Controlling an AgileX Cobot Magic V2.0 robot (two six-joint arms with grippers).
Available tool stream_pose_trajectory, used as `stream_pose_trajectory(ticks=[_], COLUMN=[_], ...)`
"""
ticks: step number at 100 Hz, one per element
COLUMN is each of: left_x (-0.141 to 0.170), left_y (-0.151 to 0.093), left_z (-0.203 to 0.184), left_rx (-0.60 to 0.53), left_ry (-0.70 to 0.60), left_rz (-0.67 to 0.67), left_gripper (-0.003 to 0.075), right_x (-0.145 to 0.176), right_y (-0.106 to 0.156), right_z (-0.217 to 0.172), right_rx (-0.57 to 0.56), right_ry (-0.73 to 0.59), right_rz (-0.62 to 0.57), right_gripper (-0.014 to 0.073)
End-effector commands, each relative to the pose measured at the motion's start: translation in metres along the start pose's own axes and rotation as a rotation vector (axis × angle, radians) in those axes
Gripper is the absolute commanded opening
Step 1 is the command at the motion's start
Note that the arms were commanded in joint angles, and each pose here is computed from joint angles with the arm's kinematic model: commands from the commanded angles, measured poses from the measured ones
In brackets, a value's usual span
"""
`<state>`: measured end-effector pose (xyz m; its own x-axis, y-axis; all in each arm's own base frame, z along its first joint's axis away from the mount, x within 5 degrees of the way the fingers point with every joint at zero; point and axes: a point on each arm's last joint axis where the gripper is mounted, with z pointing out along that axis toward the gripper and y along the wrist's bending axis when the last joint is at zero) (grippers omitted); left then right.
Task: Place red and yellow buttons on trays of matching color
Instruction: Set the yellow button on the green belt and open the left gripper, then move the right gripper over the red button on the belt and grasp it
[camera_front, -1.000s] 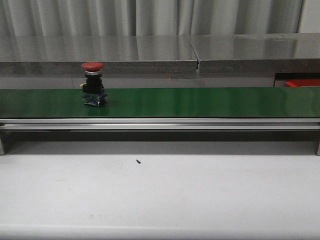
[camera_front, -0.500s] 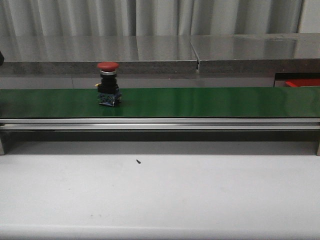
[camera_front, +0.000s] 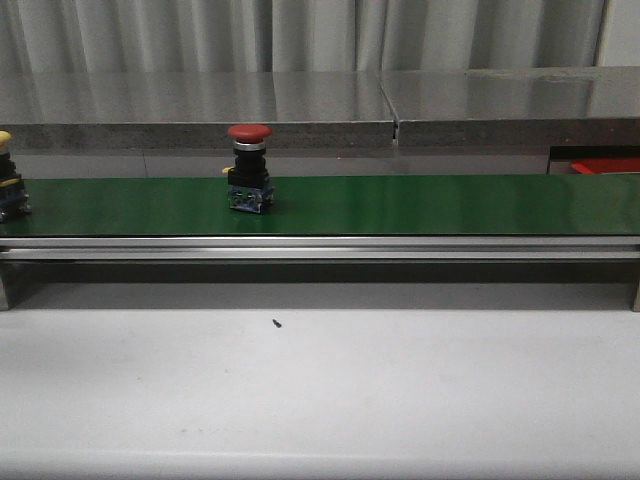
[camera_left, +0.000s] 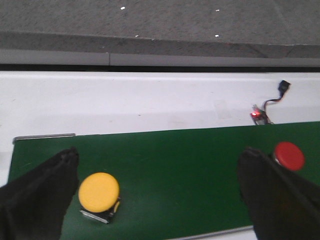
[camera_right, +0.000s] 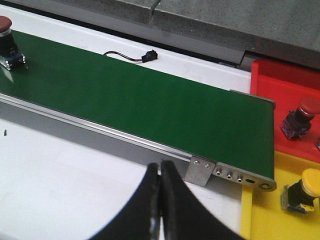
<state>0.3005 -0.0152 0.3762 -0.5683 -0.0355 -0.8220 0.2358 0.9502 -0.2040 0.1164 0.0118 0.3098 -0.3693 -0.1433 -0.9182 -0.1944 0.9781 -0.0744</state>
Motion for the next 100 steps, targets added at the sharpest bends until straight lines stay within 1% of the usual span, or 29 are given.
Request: stream_pose_trajectory(ticks=[1, 12, 21, 32, 43, 51, 52, 53, 60, 64, 67, 71, 72, 73, 76, 78, 81, 84, 87, 92, 99, 100], left_x=[-0.003, 0.023, 0.05, 0.079, 0.107, 0.128, 0.131, 0.133, 0.147, 0.154, 0.158, 0.164, 0.164, 0.166, 0.168, 0.17, 0.171, 0.172, 0.172, 0.172, 0.172, 0.172], left_y=[-0.025, -0.045, -0.054, -0.057, -0.054, -0.052, -0.052, -0.052, -0.05, -0.05, -0.05, -0.049, -0.049, -0.049, -0.049, -0.049, -0.049, -0.048, -0.048, -0.048, -0.048, -0.048], left_z=[-0.03, -0.046, -0.06, -0.073, -0.083, -0.089, -0.09, -0.09, -0.095, -0.096, -0.098, -0.099, -0.099, -0.099, -0.1, -0.1, -0.101, -0.1, -0.1, -0.1, -0.1, -0.1], left_rx=[0.02, 0.047, 0.063, 0.066, 0.052, 0.047, 0.047, 0.047, 0.047, 0.048, 0.05, 0.05, 0.05, 0.05, 0.05, 0.05, 0.05, 0.05, 0.05, 0.05, 0.05, 0.05], left_ry=[-0.153, -0.194, -0.217, -0.248, -0.265, -0.271, -0.271, -0.272, -0.274, -0.276, -0.278, -0.281, -0.281, -0.282, -0.281, -0.284, -0.284, -0.282, -0.282, -0.282, -0.282, -0.282], left_rz=[0.037, 0.069, 0.082, 0.081, 0.076, 0.074, 0.074, 0.074, 0.074, 0.073, 0.071, 0.071, 0.071, 0.072, 0.071, 0.072, 0.072, 0.072, 0.072, 0.072, 0.072, 0.072], left_gripper=[0.0621, 0.062, 0.0619, 0.061, 0.0552, 0.0488, 0.0465, 0.0465, 0.0379, 0.0307, 0.0274, 0.0192, 0.0192, 0.0156, 0.012, 0.0072, 0.0038, -0.0015, -0.0016, -0.0019, -0.0019, -0.0019], right_x=[-0.013, -0.013, -0.013, -0.013, -0.013, -0.013, -0.014, -0.014, -0.015, -0.015, -0.015, -0.015, -0.016, -0.015, -0.015, -0.015, -0.015, -0.015, -0.014, -0.014, -0.015, -0.016], right_y=[-0.003, -0.003, -0.003, -0.003, -0.003, -0.003, -0.003, -0.003, -0.004, -0.004, -0.004, -0.004, -0.004, -0.004, -0.003, -0.003, -0.003, -0.002, -0.002, -0.001, 0.001, 0.001], right_z=[-0.004, -0.004, -0.004, -0.004, -0.004, -0.004, -0.004, -0.004, -0.004, -0.004, -0.004, -0.004, -0.004, -0.004, -0.004, -0.004, -0.004, -0.004, -0.004, -0.004, -0.003, -0.003], right_rx=[0.028, 0.028, 0.028, 0.028, 0.028, 0.03, 0.031, 0.031, 0.038, 0.042, 0.044, 0.044, 0.043, 0.04, 0.036, 0.034, 0.029, 0.025, 0.018, 0.005, -0.019, -0.021], right_ry=[-0.083, -0.083, -0.083, -0.083, -0.083, -0.087, -0.088, -0.088, -0.099, -0.106, -0.108, -0.109, -0.11, -0.108, -0.105, -0.105, -0.104, -0.101, -0.097, -0.086, -0.066, -0.065], right_rz=[0.003, 0.003, 0.003, 0.003, 0.003, 0.005, 0.005, 0.005, 0.005, 0.005, 0.005, 0.006, 0.008, 0.01, 0.014, 0.017, 0.024, 0.028, 0.035, 0.043, 0.057, 0.058], right_gripper=[-0.0066, -0.0066, -0.0066, -0.0066, -0.0066, -0.0066, -0.0066, -0.0066, -0.0066, -0.0066, -0.0066, -0.0066, -0.0066, -0.0066, -0.0066, -0.0066, -0.0066, -0.0064, -0.0059, -0.0025, 0.0078, 0.0106])
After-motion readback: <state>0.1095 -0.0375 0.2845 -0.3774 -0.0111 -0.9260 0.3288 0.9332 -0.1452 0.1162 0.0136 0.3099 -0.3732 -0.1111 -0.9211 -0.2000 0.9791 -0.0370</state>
